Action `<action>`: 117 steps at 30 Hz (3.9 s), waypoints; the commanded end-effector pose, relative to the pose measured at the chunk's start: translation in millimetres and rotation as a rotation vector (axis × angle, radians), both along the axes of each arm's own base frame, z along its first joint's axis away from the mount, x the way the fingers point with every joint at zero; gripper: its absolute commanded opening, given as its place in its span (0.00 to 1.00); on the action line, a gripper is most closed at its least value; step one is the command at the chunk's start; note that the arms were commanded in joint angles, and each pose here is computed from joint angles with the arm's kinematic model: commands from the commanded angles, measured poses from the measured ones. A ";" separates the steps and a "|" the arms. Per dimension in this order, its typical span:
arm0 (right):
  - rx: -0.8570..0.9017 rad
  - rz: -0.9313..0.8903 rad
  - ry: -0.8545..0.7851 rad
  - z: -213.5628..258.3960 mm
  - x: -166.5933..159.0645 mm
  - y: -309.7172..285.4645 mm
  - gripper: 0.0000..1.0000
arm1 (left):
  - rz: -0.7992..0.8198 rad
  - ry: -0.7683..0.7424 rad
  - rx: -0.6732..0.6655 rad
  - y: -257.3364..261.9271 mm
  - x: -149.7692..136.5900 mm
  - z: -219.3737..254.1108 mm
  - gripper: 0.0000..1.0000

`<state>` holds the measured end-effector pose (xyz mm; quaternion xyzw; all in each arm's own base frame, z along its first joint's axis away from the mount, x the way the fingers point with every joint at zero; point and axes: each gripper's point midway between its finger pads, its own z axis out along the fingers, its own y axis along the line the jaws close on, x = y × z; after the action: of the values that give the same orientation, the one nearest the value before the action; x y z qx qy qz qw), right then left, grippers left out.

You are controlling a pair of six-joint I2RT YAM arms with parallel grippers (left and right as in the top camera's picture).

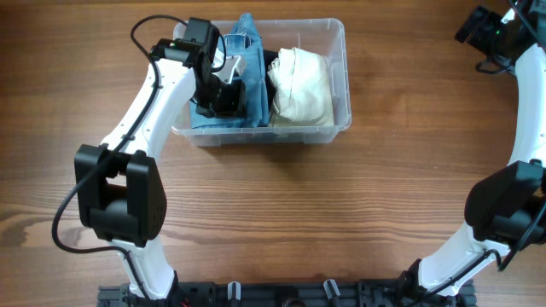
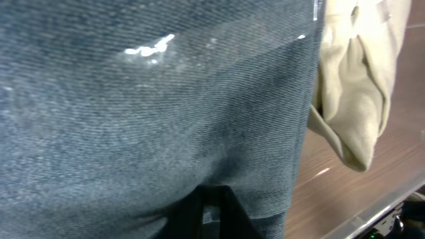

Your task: Pack container

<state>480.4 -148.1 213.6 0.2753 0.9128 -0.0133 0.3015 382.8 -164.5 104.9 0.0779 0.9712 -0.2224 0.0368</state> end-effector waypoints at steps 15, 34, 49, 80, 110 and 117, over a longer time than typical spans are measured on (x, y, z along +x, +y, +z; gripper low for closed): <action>-0.009 -0.004 -0.007 4.0 -1.5 -0.1 1.00 | 0.062 -0.664 -0.055 4.8 69.5 163.6 0.63; -0.009 -0.004 -0.007 4.0 -1.5 -0.1 1.00 | 0.182 -0.599 -0.116 3.4 67.8 167.2 1.00; -0.009 -0.004 -0.007 4.0 -1.5 -0.1 1.00 | 0.231 -0.518 -0.044 39.0 13.3 185.7 1.00; -0.009 -0.004 -0.007 4.0 -1.5 -0.1 1.00 | 0.431 -1.284 0.050 139.1 -151.0 129.0 1.00; -0.009 -0.004 -0.007 4.0 -1.5 -0.1 1.00 | 0.627 -1.305 -0.091 147.9 -137.1 58.6 1.00; -0.009 -0.004 -0.007 4.0 -1.5 -0.1 1.00 | 0.626 -1.286 -0.084 147.9 -137.3 53.7 1.00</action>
<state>480.5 -148.1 213.6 0.2752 0.9127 -0.0133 0.3017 245.4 -20.1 160.9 -0.0786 0.7255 -0.1496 0.6672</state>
